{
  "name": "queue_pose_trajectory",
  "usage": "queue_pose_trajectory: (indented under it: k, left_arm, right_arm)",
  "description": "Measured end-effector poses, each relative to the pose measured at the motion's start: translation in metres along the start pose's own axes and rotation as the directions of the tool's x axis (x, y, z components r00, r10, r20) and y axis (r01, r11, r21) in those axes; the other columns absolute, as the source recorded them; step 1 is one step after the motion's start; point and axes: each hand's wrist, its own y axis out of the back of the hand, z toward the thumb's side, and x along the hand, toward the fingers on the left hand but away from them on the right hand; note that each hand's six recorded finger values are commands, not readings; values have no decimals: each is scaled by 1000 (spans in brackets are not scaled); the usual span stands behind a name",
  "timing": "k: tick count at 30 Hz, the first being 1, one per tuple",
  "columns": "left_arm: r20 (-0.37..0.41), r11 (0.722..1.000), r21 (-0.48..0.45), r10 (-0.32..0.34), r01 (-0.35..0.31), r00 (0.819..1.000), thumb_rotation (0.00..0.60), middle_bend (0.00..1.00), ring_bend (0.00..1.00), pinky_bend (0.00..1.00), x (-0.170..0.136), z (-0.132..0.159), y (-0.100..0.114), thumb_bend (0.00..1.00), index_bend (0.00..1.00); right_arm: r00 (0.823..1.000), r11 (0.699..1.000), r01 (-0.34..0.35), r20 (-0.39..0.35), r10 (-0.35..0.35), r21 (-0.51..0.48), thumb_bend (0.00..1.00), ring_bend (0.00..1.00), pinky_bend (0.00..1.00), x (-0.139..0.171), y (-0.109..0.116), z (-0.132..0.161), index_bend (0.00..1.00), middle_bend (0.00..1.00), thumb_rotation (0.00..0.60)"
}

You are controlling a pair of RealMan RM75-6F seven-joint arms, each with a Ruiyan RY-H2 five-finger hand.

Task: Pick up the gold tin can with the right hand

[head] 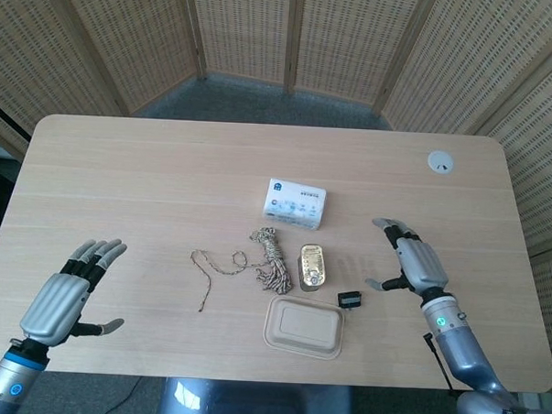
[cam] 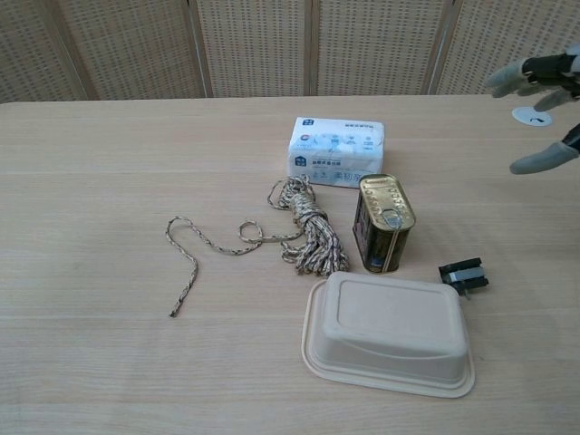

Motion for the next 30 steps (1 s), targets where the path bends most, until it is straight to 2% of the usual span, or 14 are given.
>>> queue_pose_trajectory:
  k: [10,21,30]
  left_arm:
    - [-11,1000,1,0,0,1000,600,0,0,0,2,-6,1,142,0]
    - [-9,1000,0,0,0,1000,600,0,0,0,4,-8,2,139,0]
    - [-15,1000,-6,-1,1,1000,600,0,0,0,5,-12,1,139,0]
  right_arm:
    - [994,993,-88,-62,93,78,130,0,0,-26,-21,31,0,0,600]
    - [973,964,-187,-101,209,189,114,0,0,-45,-53,60,0,0,600]
    - [971,954,-198,-87,223,227,110,0,0,-60,-72,75,0,0,600]
